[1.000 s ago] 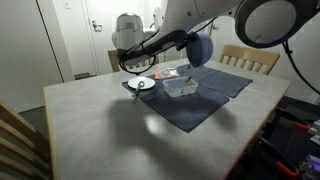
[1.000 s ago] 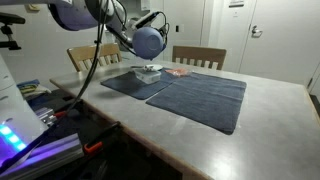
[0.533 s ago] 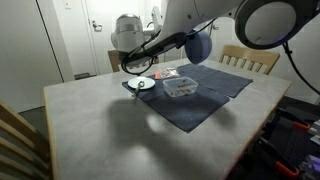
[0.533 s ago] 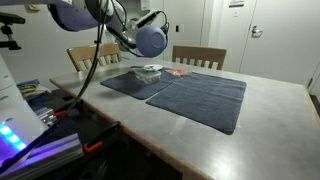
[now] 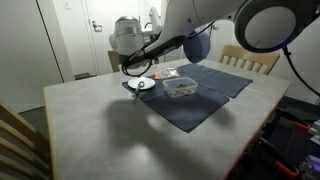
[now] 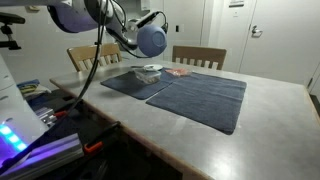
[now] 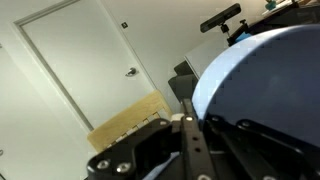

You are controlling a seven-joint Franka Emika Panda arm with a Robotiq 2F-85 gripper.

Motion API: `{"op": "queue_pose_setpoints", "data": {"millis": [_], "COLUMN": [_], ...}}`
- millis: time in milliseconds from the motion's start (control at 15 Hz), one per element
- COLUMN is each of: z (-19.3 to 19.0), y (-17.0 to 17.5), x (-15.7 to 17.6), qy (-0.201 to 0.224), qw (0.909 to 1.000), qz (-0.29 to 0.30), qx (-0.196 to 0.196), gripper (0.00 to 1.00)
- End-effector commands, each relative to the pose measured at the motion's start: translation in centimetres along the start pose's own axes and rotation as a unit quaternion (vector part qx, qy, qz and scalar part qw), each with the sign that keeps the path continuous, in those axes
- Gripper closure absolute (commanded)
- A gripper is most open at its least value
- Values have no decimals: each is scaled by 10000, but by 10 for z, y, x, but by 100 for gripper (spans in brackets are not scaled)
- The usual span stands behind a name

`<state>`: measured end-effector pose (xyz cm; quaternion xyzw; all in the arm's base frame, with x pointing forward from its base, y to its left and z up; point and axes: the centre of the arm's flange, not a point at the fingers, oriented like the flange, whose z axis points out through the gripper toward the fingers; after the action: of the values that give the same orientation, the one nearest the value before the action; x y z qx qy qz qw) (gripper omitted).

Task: Pour the contents of the bowl into the tupperware

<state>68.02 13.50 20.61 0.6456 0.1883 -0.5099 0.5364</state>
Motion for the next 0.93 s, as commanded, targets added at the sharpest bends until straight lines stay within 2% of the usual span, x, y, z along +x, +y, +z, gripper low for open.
{"op": "queue_pose_setpoints", "data": {"millis": [0,467,667,867], "z": [-54,-41,-24,3], "y": [45,57,69,86], "x": [24,14,4,-10], "qy": [25,223,344,611], "qw": [10000,9995,9980,9926], "qz": [-58,-56,-25,-29], "qx": [-43,212,532,1053], "gripper": [99,99,99,99]}}
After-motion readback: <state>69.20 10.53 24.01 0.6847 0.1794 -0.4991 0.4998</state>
